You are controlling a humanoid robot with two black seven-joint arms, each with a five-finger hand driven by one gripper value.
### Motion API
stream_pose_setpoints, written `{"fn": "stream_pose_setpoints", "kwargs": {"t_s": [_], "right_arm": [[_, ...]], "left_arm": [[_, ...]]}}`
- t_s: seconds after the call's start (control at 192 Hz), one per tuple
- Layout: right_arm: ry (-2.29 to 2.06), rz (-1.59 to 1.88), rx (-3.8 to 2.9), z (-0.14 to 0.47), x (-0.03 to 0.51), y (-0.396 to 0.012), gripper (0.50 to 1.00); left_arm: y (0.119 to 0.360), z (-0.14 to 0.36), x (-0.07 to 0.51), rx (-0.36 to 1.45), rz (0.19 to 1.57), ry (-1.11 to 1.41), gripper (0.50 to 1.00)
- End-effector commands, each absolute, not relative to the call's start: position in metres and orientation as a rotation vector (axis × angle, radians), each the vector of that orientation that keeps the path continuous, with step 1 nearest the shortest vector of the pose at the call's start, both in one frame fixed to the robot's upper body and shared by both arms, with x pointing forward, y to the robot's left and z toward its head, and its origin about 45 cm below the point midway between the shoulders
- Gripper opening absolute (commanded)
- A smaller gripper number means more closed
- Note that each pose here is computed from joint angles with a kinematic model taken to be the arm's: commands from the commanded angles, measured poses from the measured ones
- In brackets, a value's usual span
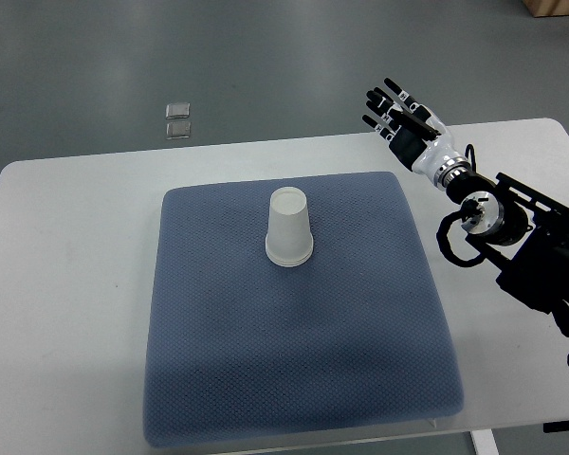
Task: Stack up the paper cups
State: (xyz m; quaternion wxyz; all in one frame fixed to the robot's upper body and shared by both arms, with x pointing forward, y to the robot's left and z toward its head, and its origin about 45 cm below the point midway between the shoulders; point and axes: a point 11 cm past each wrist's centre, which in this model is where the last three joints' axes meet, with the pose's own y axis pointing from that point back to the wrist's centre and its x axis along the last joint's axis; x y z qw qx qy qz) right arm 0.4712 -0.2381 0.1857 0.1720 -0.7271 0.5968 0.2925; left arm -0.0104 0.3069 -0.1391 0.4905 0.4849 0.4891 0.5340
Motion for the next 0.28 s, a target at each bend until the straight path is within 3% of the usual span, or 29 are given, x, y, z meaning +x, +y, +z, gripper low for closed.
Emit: {"fn": "stream_pose_setpoints", "kwargs": {"t_s": [0.0, 0.27], "right_arm": [[1.695, 0.848, -2.047, 0.1714, 0.4687, -0.2438, 0.921], [1.691, 0.877, -2.014, 0.1662, 0.4683, -0.241, 0.921]], "left_arm": [[0.3048, -0.1391, -0.0102, 1.173, 1.293, 1.19, 1.0], [0.3048, -0.1391, -0.0104, 1.174, 1.292, 1.191, 1.0]]}}
